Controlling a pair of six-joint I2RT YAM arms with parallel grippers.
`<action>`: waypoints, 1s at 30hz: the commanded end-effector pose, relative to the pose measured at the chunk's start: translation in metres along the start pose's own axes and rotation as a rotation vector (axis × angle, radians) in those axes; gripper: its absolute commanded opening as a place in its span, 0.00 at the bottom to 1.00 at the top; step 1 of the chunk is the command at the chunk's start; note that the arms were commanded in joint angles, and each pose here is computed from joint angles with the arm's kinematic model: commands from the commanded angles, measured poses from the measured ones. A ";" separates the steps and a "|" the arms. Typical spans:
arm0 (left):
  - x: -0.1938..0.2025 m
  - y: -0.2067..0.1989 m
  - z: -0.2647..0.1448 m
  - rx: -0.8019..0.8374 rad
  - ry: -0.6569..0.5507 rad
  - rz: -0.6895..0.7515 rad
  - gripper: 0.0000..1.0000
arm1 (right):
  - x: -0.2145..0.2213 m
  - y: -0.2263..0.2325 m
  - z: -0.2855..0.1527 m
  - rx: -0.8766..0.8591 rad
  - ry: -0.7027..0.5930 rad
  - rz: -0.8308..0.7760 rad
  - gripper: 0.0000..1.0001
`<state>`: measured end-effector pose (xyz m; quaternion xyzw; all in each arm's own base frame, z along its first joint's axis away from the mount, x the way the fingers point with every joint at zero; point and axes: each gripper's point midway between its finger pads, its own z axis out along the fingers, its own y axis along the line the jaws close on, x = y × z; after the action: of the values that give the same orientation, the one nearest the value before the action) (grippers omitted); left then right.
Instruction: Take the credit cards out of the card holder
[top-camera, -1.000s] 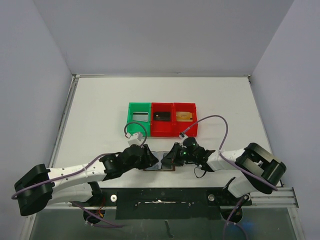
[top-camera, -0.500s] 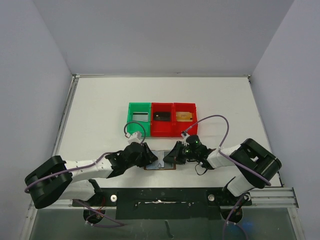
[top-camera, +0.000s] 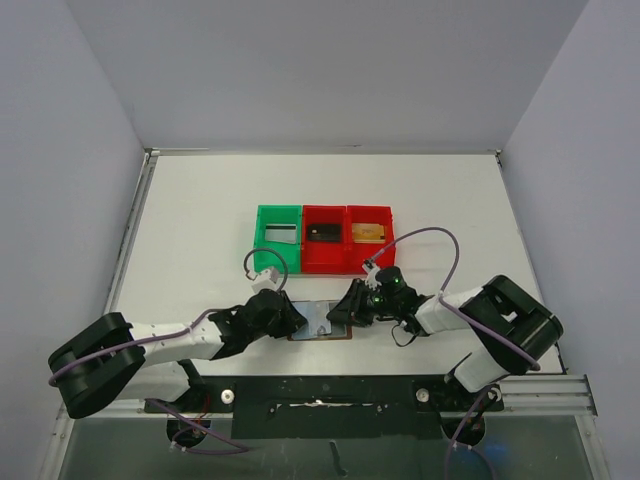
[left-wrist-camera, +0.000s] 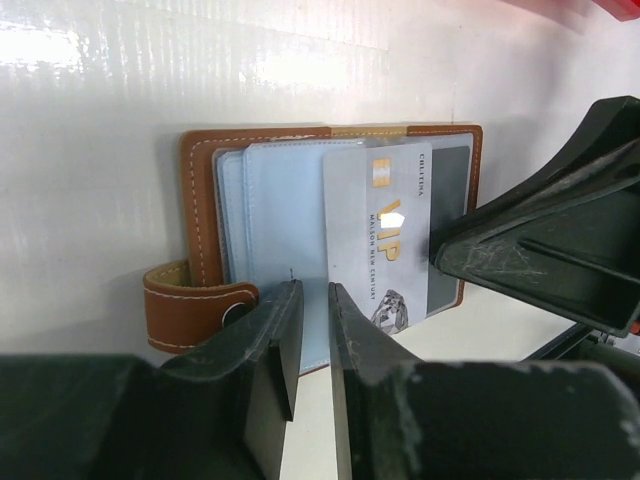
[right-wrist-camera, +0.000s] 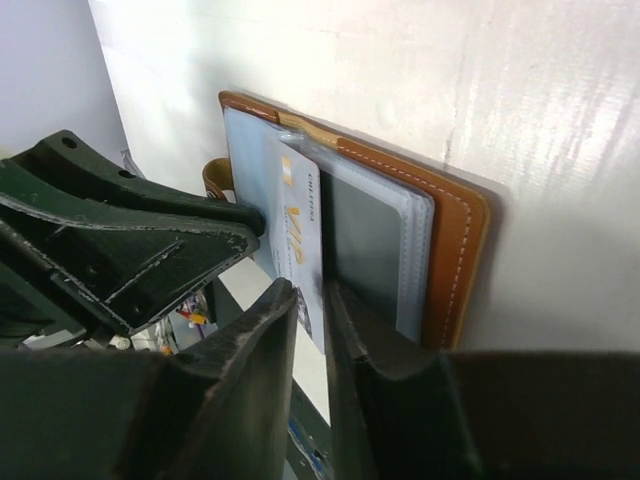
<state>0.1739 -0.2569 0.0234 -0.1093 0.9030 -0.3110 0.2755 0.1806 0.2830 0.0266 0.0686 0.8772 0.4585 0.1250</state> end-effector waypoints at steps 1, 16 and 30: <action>0.010 0.041 -0.003 -0.125 0.019 0.052 0.16 | -0.004 0.010 0.004 -0.046 0.004 -0.039 0.23; 0.016 0.048 -0.004 -0.131 0.038 0.043 0.08 | 0.000 0.020 0.018 -0.090 0.049 -0.104 0.13; 0.017 0.041 -0.001 -0.094 0.041 0.045 0.03 | 0.018 0.023 0.020 -0.130 0.068 -0.092 0.09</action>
<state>0.1721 -0.2524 0.0201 -0.1107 0.9012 -0.3122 0.2793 0.1742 0.3032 0.0279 0.0180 0.8556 0.5037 0.1177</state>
